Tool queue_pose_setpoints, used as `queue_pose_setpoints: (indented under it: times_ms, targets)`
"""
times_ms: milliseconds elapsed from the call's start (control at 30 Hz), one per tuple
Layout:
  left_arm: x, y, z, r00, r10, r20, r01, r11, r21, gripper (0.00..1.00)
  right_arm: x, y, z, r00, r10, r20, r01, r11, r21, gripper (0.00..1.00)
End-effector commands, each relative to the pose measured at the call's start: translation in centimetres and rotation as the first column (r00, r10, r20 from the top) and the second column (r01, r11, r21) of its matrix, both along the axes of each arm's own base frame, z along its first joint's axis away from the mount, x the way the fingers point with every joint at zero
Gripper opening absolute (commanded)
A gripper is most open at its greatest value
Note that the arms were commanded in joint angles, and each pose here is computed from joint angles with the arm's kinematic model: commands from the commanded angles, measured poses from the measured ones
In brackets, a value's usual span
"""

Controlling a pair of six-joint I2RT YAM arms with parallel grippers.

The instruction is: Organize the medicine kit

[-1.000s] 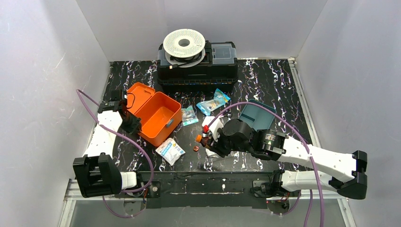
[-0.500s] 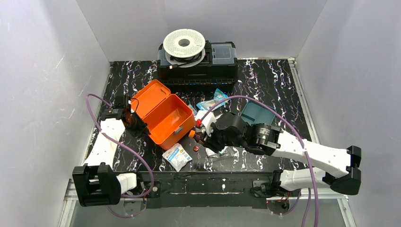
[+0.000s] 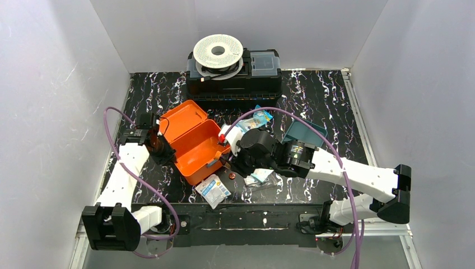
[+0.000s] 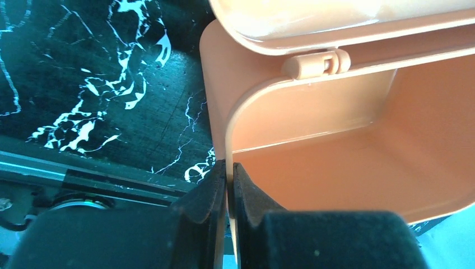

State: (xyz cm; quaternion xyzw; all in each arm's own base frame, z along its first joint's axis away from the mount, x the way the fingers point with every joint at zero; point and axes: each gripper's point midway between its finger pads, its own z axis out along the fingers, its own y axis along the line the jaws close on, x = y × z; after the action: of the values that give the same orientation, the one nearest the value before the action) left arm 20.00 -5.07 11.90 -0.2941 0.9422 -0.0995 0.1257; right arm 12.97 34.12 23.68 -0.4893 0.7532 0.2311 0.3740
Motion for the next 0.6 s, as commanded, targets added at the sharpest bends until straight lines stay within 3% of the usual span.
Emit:
queue_pose_setpoints:
  times_ms: [0, 300, 567]
  targets:
    - [1.6, 1.2, 4.2, 0.989, 0.008, 0.145, -0.018, 0.998, 0.068, 0.00, 0.7, 1.4, 3.9, 0.999, -0.036, 0.030, 0.032, 0.992, 0.118, 0.25]
    - [2.2, 3.9, 6.4, 0.970, 0.093, 0.225, -0.137, 0.973, 0.187, 0.00, 1.0, 1.3, 3.9, 0.998, -0.059, 0.032, 0.055, 0.992, 0.116, 0.25]
    - [1.7, 4.1, 4.9, 0.976, 0.118, 0.181, -0.154, 0.968, 0.197, 0.00, 1.3, 1.4, 3.9, 0.996, -0.076, 0.037, 0.071, 0.990, 0.121, 0.25]
